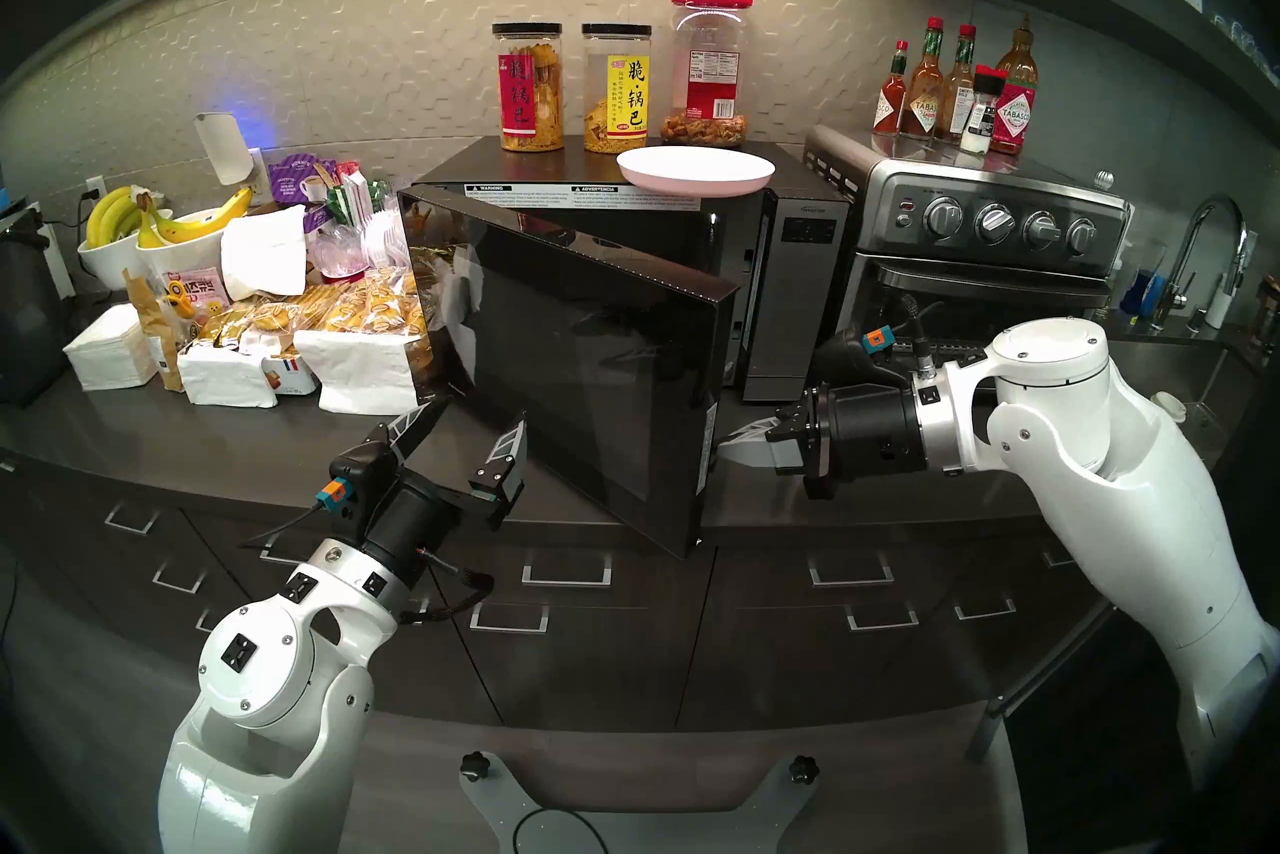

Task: Open the microwave, put the plate inside, and close the door

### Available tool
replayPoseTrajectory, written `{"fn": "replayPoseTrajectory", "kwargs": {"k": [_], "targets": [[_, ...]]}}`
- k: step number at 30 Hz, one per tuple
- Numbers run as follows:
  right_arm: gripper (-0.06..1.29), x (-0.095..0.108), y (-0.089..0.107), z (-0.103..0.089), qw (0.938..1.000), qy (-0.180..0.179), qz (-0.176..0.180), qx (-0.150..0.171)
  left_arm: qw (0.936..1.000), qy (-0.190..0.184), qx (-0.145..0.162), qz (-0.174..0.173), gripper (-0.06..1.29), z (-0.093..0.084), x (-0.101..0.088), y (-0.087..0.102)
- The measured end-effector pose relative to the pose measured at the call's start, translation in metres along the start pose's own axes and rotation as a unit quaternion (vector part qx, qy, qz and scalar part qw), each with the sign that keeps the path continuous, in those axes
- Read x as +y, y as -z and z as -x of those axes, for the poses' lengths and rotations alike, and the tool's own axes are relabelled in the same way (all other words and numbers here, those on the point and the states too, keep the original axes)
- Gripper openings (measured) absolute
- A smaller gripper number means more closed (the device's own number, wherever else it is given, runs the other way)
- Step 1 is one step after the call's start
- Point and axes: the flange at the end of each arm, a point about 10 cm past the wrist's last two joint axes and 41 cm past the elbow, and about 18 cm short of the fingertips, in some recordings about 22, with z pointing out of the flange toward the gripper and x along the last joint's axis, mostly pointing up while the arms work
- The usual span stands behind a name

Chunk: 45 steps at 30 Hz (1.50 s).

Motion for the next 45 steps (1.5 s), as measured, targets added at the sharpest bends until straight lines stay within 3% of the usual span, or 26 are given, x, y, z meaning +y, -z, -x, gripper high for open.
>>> {"fn": "replayPoseTrajectory", "kwargs": {"k": [10, 26, 45], "targets": [[-0.03, -0.014, -0.001, 0.001, 0.9999, -0.003, -0.01, -0.008, 1.0, 0.0, 0.0, 0.0, 1.27, 0.0, 0.0, 0.0], [-0.03, -0.02, -0.005, 0.001, 0.9999, -0.001, -0.012, -0.001, 1.0, 0.0, 0.0, 0.0, 1.27, 0.0, 0.0, 0.0], [-0.03, -0.037, -0.016, 0.004, 0.9987, 0.014, -0.046, -0.014, 1.0, 0.0, 0.0, 0.0, 1.27, 0.0, 0.0, 0.0]]}}
